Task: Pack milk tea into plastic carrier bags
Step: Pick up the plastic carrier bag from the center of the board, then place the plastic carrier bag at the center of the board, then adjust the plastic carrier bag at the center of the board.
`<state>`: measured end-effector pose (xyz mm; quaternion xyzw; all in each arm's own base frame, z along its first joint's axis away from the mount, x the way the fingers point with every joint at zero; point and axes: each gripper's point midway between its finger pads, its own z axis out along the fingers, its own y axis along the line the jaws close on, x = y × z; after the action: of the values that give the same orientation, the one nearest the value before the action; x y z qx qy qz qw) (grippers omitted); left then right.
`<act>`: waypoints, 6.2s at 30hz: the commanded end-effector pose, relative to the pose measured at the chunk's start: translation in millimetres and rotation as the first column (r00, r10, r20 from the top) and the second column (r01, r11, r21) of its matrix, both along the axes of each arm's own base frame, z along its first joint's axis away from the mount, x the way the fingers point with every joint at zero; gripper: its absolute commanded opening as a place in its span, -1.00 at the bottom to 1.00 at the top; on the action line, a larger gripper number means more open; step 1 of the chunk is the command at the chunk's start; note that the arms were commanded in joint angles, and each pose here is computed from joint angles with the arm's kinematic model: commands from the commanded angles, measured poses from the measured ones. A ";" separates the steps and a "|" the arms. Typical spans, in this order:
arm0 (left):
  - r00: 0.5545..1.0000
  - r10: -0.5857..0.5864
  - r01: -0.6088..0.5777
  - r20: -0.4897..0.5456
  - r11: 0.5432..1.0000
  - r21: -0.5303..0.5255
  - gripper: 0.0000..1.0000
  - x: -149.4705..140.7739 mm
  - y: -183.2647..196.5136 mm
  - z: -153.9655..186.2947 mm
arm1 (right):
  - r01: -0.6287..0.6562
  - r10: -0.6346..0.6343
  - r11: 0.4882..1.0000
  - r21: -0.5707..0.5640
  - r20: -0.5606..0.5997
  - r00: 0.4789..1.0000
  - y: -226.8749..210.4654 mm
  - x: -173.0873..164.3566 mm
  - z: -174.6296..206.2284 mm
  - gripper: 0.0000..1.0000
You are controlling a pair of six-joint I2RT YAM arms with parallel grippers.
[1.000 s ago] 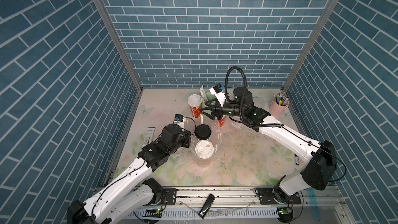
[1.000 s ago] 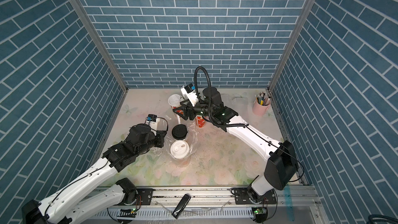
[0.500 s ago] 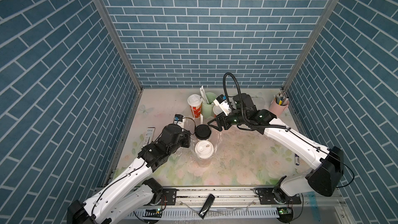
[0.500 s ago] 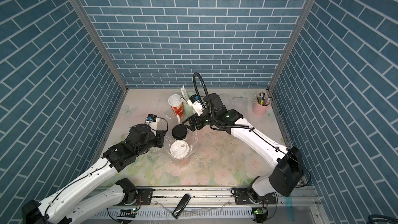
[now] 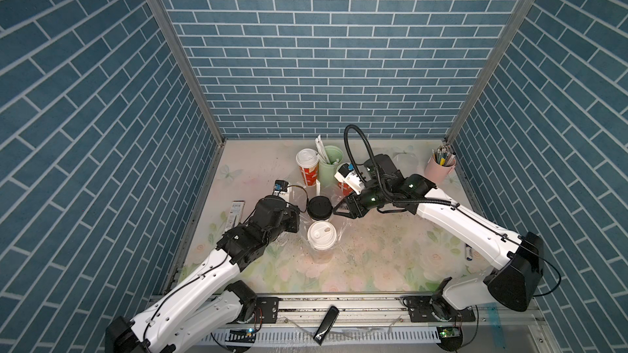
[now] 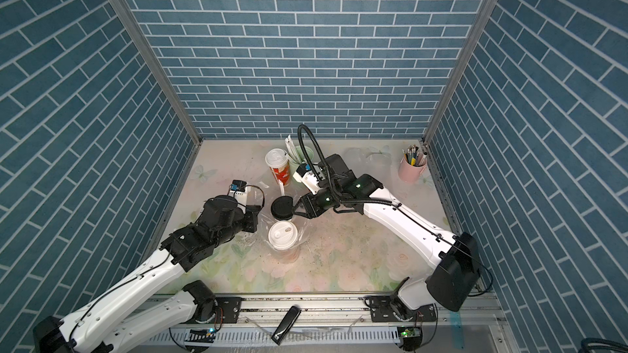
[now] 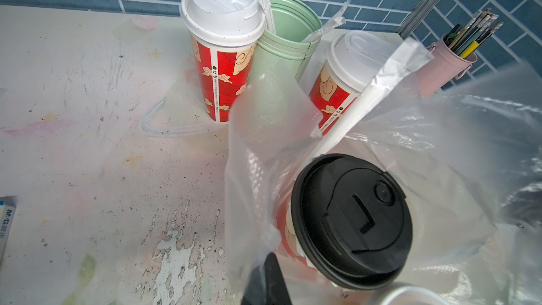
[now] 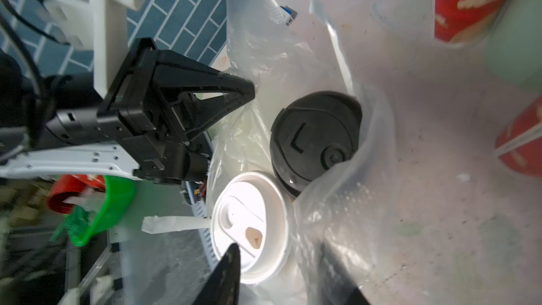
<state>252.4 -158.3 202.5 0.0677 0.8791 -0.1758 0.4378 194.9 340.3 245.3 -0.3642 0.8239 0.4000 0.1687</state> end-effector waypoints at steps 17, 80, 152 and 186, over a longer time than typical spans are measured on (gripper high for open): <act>0.991 0.137 -0.136 -0.002 0.986 0.096 -1.00 37.1 36.4 48.2 | -0.118 0.091 0.982 0.149 0.174 0.981 48.7 30.3 66.7 -1.00; 0.956 0.271 -0.276 0.115 0.961 0.026 -1.00 274.5 123.7 60.5 | -0.035 -0.059 0.888 0.459 0.188 0.980 179.1 240.1 45.2 -1.00; 0.942 0.262 -0.254 0.209 0.965 -0.067 0.99 227.9 124.9 126.8 | -0.008 -0.115 0.912 0.410 0.274 0.955 129.9 219.4 108.4 0.89; 0.968 0.005 0.031 0.252 0.990 -0.140 0.93 127.0 23.1 132.3 | 0.478 -0.483 0.758 -0.445 0.109 0.869 -165.2 78.4 -93.6 0.88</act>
<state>385.4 -134.5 339.8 0.0561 0.7974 -0.2362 0.5524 257.3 170.4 161.3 -0.1789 0.9626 0.1184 0.1656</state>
